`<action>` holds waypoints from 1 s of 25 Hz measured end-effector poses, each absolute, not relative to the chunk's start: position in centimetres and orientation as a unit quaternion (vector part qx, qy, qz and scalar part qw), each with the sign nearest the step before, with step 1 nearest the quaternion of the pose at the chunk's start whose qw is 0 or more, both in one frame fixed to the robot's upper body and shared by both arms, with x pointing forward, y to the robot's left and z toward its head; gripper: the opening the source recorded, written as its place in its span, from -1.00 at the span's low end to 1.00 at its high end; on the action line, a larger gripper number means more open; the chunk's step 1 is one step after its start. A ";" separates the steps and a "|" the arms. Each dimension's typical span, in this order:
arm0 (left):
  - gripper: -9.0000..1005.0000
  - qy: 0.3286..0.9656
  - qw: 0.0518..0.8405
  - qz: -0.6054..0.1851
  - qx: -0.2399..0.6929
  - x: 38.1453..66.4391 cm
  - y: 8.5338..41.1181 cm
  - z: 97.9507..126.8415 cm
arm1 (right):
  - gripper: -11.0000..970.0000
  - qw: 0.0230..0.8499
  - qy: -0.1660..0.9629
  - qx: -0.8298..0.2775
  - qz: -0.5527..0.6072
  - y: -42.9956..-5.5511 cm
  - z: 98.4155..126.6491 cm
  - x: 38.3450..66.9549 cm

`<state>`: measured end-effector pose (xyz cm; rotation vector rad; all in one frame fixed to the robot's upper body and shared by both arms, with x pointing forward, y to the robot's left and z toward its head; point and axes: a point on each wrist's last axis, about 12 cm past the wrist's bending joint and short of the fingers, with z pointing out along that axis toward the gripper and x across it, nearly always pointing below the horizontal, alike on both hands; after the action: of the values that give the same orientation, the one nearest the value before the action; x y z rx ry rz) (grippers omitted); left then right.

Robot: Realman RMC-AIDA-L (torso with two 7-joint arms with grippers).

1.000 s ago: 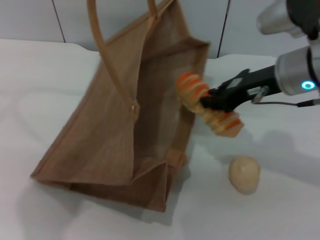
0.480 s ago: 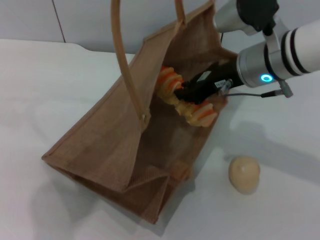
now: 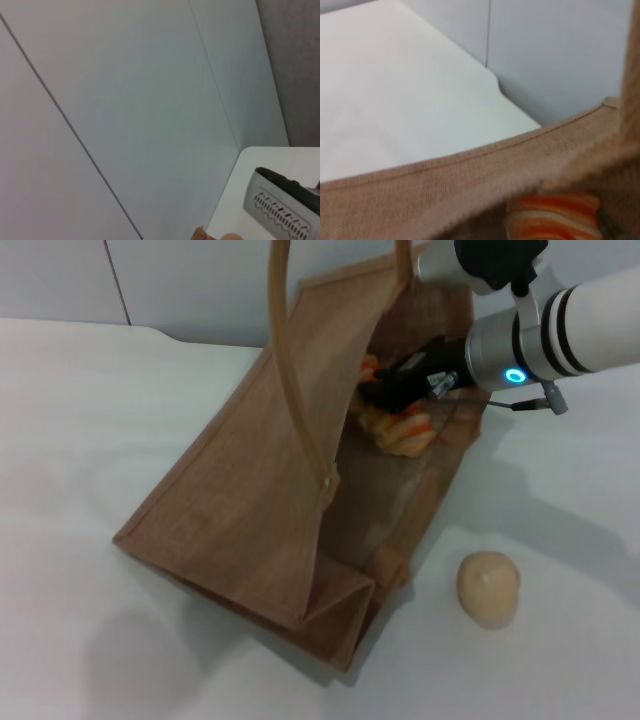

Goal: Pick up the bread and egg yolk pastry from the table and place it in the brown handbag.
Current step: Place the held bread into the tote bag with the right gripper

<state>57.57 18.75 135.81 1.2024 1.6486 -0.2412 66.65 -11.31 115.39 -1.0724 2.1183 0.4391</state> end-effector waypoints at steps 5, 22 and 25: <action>-0.76 0.686 0.516 -0.100 0.503 57.5 18.6 135.8 | -0.59 0.354 0.819 -0.416 0.175 -10.9 115.4 66.9; -0.76 0.697 0.511 -0.095 0.495 57.7 19.1 135.1 | 0.17 0.347 0.826 -0.407 0.178 -10.3 115.1 67.1; -0.76 0.703 0.510 -0.086 0.488 57.8 19.6 134.9 | 0.37 0.342 0.827 -0.408 0.180 -10.4 115.1 67.0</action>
<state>57.85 19.55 134.90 1.1746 1.6926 -0.2075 67.02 -10.35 115.06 -1.0601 2.1507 0.4686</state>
